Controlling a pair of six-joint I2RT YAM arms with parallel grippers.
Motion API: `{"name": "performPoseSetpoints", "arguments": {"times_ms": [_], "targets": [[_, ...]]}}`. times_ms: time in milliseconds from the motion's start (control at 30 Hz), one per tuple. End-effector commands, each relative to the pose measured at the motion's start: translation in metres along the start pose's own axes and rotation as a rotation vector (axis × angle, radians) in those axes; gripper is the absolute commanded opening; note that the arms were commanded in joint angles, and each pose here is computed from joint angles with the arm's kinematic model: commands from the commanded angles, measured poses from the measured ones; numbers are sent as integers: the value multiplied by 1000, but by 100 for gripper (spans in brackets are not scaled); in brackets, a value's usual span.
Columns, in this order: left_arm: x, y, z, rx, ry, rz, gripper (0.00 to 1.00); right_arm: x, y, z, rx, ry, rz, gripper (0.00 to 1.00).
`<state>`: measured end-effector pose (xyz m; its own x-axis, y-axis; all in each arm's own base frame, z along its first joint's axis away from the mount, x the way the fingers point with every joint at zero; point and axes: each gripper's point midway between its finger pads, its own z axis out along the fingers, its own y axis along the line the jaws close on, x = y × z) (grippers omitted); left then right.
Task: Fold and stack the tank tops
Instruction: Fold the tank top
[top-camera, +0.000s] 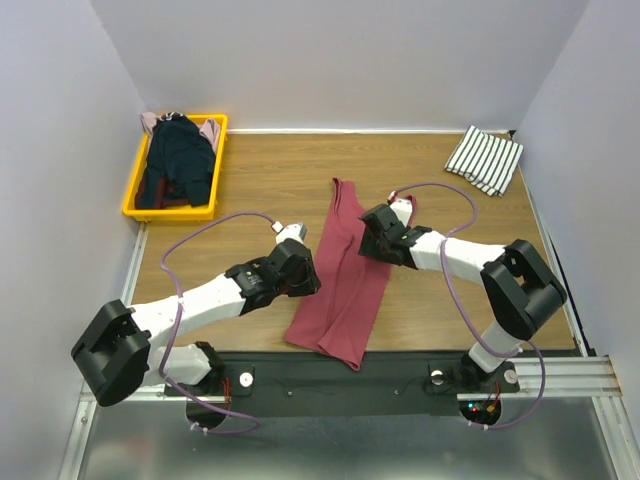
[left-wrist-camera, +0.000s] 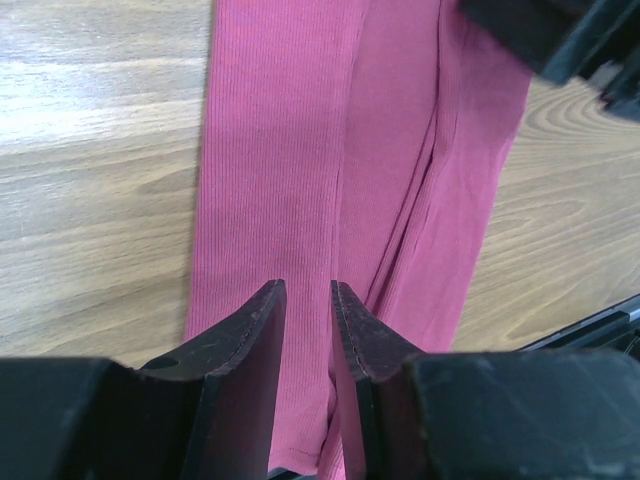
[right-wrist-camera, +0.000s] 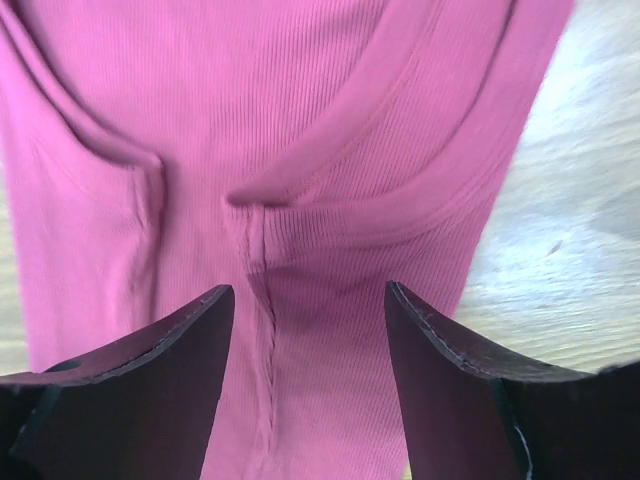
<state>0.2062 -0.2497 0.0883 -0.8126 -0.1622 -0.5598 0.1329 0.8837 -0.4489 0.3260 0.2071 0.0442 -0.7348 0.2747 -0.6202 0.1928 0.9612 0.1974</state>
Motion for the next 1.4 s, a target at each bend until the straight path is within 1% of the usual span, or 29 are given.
{"name": "performPoseSetpoints", "arguments": {"times_ms": [0,233,400,467,633,800,967,1033,1133,1167,1300,1367], "targets": [[-1,-2,2,29,-16,9,36,-32,4,-11,4,-109,75,68],[4,0,7,26,-3,16,35,-28,24,-11,-44,-71,147,72],[4,1,8,25,-5,20,35,-31,35,-6,-36,-86,146,80],[4,0,9,28,-2,23,35,-32,40,-4,-37,-85,137,82],[4,1,8,28,-4,26,34,-16,38,11,1,-56,119,82],[3,2,8,27,-5,25,34,-10,36,22,32,-49,112,82],[4,4,8,26,-6,23,34,-16,46,39,51,-52,35,78],[4,5,7,25,-6,22,33,-12,41,47,81,-42,-2,77],[5,7,7,22,-7,18,33,-9,36,58,101,-16,-105,73],[3,6,7,24,-8,17,33,-11,36,60,106,-9,-120,71],[3,4,9,25,-7,14,33,-22,35,75,118,8,-226,71],[1,4,11,22,-13,10,33,-36,35,84,131,-9,-266,71]]}}
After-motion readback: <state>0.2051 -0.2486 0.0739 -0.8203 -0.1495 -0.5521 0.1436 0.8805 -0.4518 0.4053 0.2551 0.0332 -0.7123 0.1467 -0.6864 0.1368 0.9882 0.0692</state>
